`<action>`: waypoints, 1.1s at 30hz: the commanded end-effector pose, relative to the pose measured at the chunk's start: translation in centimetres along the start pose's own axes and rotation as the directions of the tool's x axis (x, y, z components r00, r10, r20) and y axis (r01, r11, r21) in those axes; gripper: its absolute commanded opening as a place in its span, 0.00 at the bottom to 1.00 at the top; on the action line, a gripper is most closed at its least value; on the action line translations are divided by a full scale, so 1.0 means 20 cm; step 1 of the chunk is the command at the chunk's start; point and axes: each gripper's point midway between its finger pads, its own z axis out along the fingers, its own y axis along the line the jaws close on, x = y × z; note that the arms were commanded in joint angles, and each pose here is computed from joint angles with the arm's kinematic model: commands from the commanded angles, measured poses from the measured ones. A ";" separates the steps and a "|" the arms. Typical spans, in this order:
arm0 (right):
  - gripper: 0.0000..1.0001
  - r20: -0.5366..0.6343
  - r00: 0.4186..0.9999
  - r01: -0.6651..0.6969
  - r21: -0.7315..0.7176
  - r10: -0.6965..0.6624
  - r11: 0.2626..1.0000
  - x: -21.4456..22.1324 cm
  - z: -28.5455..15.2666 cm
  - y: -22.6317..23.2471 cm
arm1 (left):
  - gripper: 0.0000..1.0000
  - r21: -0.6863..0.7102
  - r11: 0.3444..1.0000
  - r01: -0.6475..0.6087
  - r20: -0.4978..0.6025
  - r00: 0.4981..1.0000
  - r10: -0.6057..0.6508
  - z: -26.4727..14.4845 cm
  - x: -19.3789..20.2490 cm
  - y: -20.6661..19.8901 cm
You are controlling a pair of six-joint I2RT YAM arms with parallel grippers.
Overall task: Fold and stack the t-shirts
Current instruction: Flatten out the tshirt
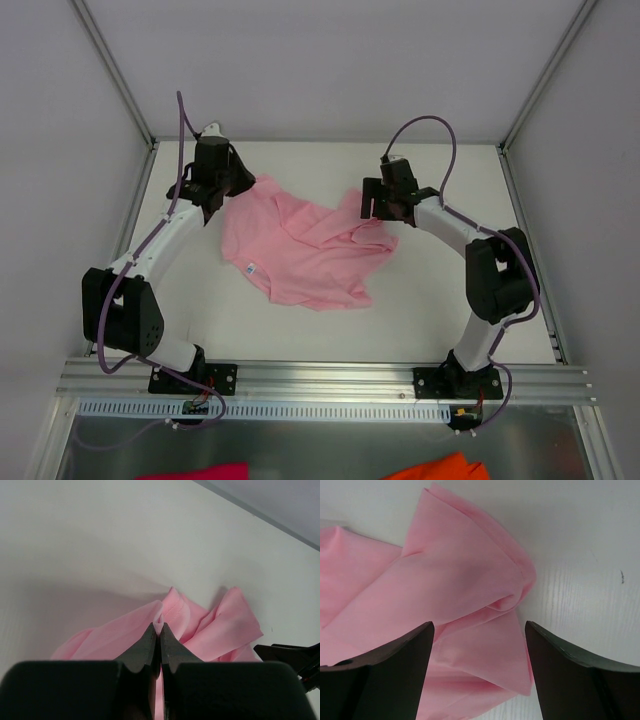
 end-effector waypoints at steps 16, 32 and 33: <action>0.75 -0.067 0.994 -0.090 -0.155 0.081 0.984 0.11 0.07 0.10 | 0.00 0.022 0.999 -0.046 0.045 0.998 0.045 -0.01 -0.01 -0.03; 0.72 -0.026 0.998 0.059 -0.141 -0.063 0.988 0.11 -0.15 0.21 | 0.00 0.034 0.998 -0.056 0.009 0.998 0.056 0.07 0.05 -0.08; 0.72 -0.030 0.997 0.060 -0.139 -0.065 0.988 0.12 -0.15 0.20 | 0.00 0.035 0.998 -0.056 0.010 0.998 0.056 0.07 0.05 -0.08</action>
